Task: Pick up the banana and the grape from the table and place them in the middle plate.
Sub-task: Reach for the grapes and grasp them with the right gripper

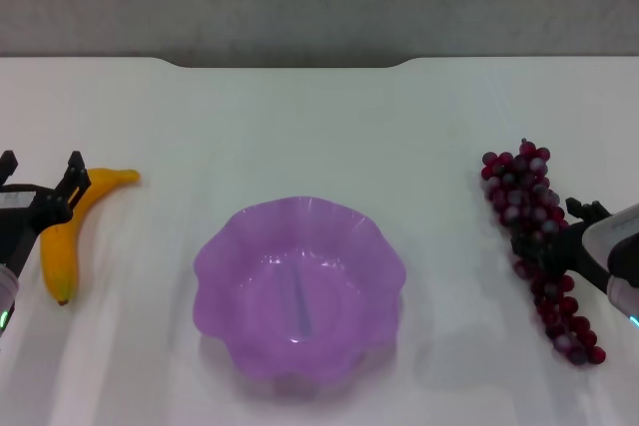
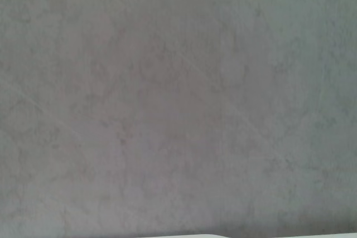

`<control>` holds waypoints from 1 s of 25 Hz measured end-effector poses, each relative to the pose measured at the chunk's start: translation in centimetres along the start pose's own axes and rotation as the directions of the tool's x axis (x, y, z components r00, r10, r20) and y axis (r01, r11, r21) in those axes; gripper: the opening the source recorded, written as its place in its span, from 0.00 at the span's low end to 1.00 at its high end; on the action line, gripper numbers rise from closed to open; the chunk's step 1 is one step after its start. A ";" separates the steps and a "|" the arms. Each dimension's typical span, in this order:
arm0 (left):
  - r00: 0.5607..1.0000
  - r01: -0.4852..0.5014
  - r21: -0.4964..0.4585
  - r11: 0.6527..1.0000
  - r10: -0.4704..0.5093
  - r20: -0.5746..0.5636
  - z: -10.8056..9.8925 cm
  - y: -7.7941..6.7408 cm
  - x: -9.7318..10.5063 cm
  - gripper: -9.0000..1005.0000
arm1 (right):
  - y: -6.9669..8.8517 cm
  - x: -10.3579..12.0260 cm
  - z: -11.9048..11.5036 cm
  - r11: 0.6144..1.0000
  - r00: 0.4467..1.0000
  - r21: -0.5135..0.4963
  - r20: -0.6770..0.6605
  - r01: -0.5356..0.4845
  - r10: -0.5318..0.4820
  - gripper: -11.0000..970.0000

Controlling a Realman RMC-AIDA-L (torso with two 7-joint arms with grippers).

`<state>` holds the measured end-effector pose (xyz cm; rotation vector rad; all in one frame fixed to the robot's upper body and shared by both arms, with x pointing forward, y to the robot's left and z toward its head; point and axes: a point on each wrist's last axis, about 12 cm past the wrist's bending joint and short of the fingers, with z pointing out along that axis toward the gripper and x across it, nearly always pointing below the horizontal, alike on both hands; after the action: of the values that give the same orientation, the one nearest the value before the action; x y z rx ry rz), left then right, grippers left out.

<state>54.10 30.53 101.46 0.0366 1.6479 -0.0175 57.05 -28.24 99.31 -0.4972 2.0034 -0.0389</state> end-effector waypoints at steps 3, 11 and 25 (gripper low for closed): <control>1.000 0.000 0.000 1.000 0.000 0.000 0.0 0.0 0.0 0.86 | 0.1 0.4 -0.2 1.000 1.000 -0.004 -0.013 0.003 -0.003 0.92; 1.000 -0.002 -0.001 1.000 0.002 -0.001 0.0 0.1 0.0 0.86 | 0.2 1.7 -0.7 1.000 0.998 -0.005 -0.058 0.005 -0.006 0.92; 1.000 -0.003 -0.002 1.000 0.003 -0.002 0.0 0.1 0.0 0.86 | 0.3 2.0 -0.9 1.000 0.998 -0.007 -0.067 0.008 -0.008 0.92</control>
<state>54.07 30.61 101.43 0.0373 1.6495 -0.0141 55.44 -28.90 97.95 -0.5141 2.0676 -0.0551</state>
